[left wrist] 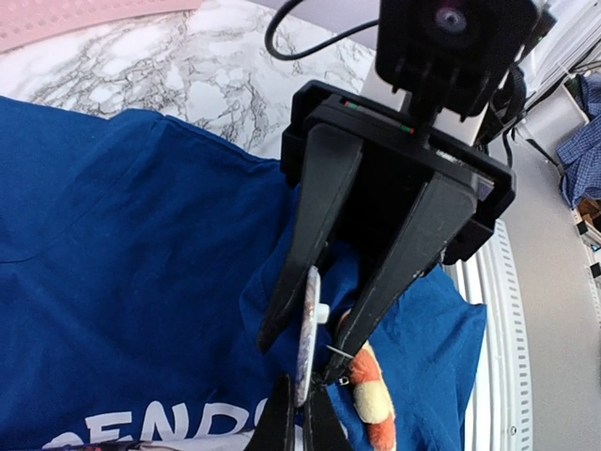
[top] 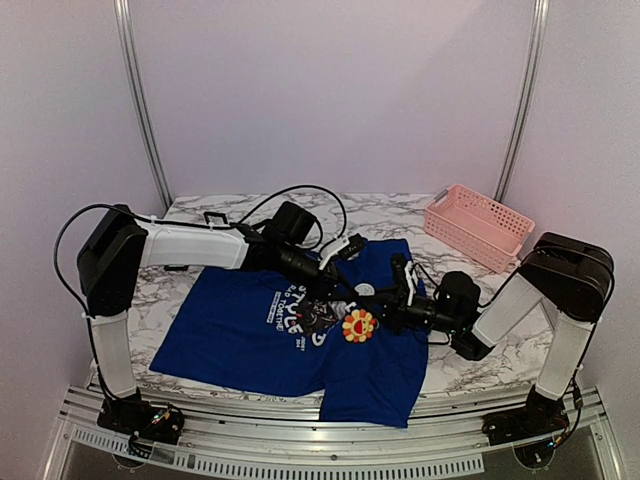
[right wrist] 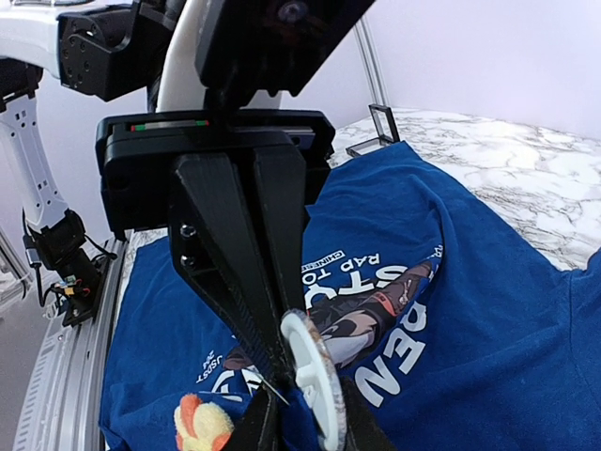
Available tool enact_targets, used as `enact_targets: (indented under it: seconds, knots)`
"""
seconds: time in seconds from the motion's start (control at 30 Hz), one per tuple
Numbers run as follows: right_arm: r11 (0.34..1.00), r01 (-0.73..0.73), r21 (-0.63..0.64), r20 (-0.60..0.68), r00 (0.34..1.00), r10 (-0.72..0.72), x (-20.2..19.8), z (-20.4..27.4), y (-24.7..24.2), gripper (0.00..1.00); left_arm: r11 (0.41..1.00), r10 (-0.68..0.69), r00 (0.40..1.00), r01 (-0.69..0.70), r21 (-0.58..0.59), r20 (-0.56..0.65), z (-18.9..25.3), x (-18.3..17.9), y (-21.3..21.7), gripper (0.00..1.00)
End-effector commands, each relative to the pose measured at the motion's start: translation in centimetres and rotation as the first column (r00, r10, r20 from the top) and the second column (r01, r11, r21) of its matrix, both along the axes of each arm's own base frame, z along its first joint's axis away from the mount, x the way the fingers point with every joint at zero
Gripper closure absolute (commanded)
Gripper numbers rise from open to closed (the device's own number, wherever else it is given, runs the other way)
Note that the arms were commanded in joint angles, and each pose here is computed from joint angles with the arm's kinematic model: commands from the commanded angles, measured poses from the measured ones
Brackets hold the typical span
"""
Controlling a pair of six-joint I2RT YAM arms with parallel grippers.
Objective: Pin the brooch onto the clothing
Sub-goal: Pin the brooch onto the flattened clothing.
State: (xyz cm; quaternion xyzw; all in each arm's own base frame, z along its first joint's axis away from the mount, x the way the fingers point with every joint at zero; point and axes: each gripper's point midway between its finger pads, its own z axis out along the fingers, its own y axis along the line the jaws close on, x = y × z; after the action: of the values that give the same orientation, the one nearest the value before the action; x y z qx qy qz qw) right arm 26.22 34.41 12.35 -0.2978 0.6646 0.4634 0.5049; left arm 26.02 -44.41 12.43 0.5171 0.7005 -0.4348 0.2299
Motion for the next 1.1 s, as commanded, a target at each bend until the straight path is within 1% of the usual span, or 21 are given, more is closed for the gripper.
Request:
enact_targets:
  seconds: [0.0,0.13,0.33,0.37,0.47,0.67,0.83,0.93,1.07]
  knots:
    - [0.998,0.05,0.032,-0.021,0.999,-0.049,0.7,0.0,-0.2,0.82,0.998,-0.03,0.999,0.032,-0.048,0.031,2.0,-1.0,-0.6,1.0]
    - [0.996,0.075,0.055,-0.042,0.996,-0.073,0.7,0.1,-0.9,0.87,0.998,-0.041,0.998,0.043,-0.048,0.039,1.9,-1.2,-0.6,1.0]
    - [0.991,0.107,0.079,-0.076,0.992,-0.101,1.6,0.7,-0.8,0.89,0.997,-0.063,0.996,0.066,-0.044,0.07,1.9,-1.5,-0.8,1.0]
    - [0.986,0.145,0.085,-0.102,0.985,-0.136,2.0,0.5,-1.2,0.9,0.997,-0.059,0.995,0.062,-0.04,0.081,1.9,-1.5,-0.7,1.0]
    - [0.98,0.18,0.082,-0.129,0.977,-0.168,2.2,0.1,-1.8,0.9,0.997,-0.057,0.995,0.06,-0.039,0.08,1.9,-1.5,-0.8,1.0]
    - [0.966,0.238,0.096,-0.185,0.958,-0.218,2.4,-0.2,-2.9,0.9,0.998,-0.046,0.995,0.049,-0.035,0.086,1.9,-1.3,-0.8,1.0]
    - [0.962,0.257,0.098,-0.195,0.952,-0.234,2.5,-0.1,-3.1,0.87,0.999,-0.032,0.995,0.035,-0.028,0.092,1.8,-1.1,-0.9,1.0]
    - [0.954,0.285,0.093,-0.193,0.945,-0.263,2.8,0.1,-3.2,0.85,1.0,-0.005,0.997,0.007,-0.024,0.077,1.8,-0.8,-1.0,1.0]
    - [0.938,0.33,0.102,-0.203,0.93,-0.305,3.0,0.1,-3.6,0.86,0.999,0.046,0.998,-0.045,-0.004,0.049,1.6,-0.4,-1.0,1.0]
